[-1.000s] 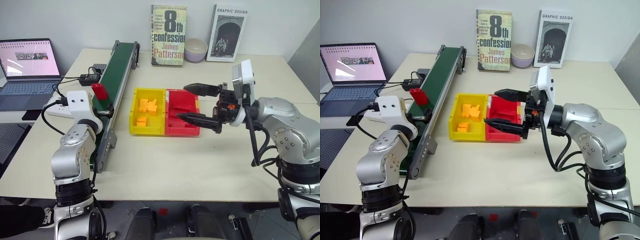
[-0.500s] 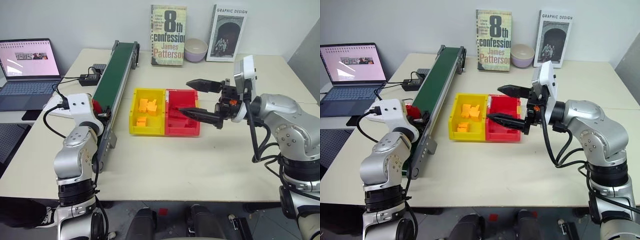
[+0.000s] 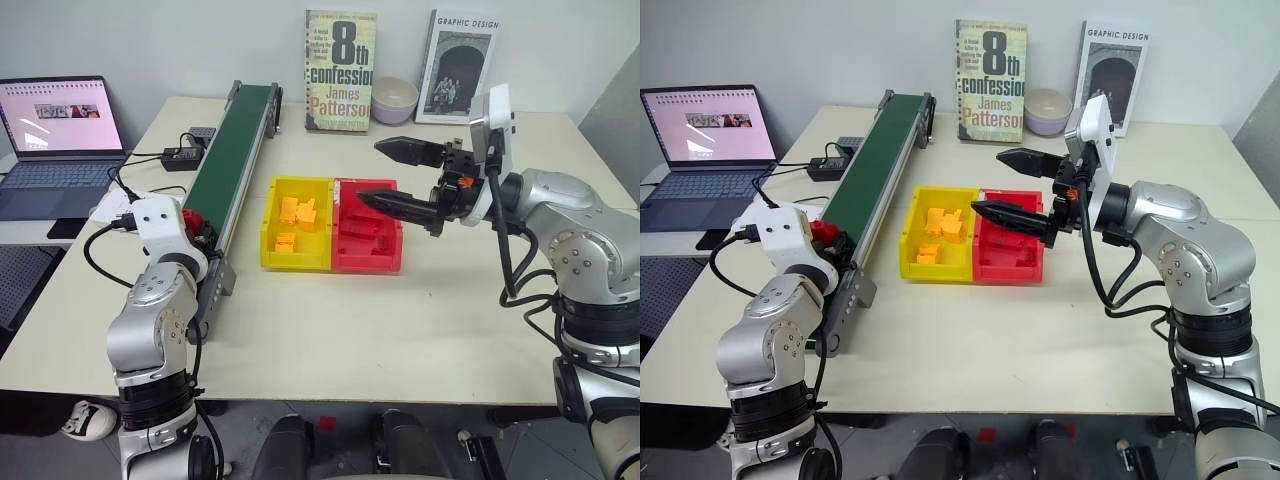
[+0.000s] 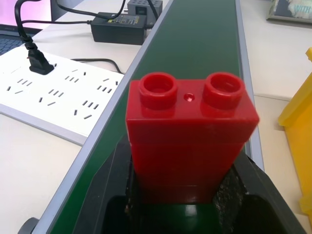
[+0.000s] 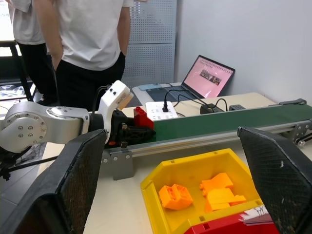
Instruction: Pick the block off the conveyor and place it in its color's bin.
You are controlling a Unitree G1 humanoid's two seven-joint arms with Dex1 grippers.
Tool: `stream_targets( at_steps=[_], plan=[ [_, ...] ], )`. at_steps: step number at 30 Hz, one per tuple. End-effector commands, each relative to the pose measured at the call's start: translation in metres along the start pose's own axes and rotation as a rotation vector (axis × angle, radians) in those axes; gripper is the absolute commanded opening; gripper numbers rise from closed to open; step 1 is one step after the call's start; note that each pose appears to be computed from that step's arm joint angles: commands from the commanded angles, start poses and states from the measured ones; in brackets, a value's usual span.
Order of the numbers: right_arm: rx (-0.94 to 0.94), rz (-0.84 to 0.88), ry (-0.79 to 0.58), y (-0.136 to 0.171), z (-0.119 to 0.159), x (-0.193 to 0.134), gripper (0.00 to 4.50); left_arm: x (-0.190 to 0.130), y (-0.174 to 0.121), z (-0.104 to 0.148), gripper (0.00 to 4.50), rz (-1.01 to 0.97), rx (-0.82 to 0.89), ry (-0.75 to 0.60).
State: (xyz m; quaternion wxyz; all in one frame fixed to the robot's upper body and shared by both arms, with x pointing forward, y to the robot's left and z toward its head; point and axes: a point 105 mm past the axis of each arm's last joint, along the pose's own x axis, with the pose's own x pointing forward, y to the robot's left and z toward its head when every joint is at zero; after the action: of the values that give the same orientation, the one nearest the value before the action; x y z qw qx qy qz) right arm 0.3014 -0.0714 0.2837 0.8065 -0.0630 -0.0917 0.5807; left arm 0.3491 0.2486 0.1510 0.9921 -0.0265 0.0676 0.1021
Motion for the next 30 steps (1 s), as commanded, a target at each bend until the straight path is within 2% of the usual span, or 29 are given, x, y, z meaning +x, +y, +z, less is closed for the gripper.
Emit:
stream_targets(
  at_steps=[1, 4, 7, 9, 11, 14, 18, 22, 24, 30],
  plan=[
    [-0.079, -0.063, -0.016, -0.003, 0.014, -0.013, 4.50, 0.002, -0.012, 0.041, 1.52, -0.096, 0.104, -0.116],
    [-0.131, -0.151, 0.033, -0.009, 0.010, -0.024, 4.50, 0.004, -0.040, 0.067, 1.52, -0.294, 0.167, -0.160],
    [-0.134, -0.301, 0.134, -0.013, -0.003, -0.041, 4.50, -0.010, -0.109, 0.082, 1.52, -0.721, 0.284, -0.164],
    [-0.116, -0.356, 0.193, -0.009, -0.014, -0.048, 4.50, -0.017, -0.136, 0.084, 1.52, -0.905, 0.337, -0.159],
    [-0.092, -0.387, 0.214, -0.005, -0.019, -0.051, 4.50, -0.018, -0.148, 0.084, 1.52, -0.995, 0.371, -0.149],
    [-0.091, -0.425, 0.259, 0.007, -0.031, -0.057, 4.50, -0.016, -0.190, 0.071, 1.52, -1.212, 0.472, -0.113],
    [-0.090, -0.509, 0.263, 0.012, -0.032, -0.062, 4.50, 0.001, -0.216, 0.055, 1.52, -1.286, 0.571, -0.082],
    [-0.084, -0.545, 0.268, 0.018, -0.035, -0.065, 4.50, 0.006, -0.227, 0.052, 1.52, -1.349, 0.600, -0.076],
    [-0.078, -0.590, 0.270, 0.020, -0.038, -0.069, 4.50, 0.009, -0.233, 0.049, 2.08, -1.359, 0.628, -0.066],
    [-0.078, -0.637, 0.255, 0.021, -0.035, -0.073, 4.50, 0.014, -0.230, 0.050, 3.14, -1.364, 0.641, -0.069]
  ],
)
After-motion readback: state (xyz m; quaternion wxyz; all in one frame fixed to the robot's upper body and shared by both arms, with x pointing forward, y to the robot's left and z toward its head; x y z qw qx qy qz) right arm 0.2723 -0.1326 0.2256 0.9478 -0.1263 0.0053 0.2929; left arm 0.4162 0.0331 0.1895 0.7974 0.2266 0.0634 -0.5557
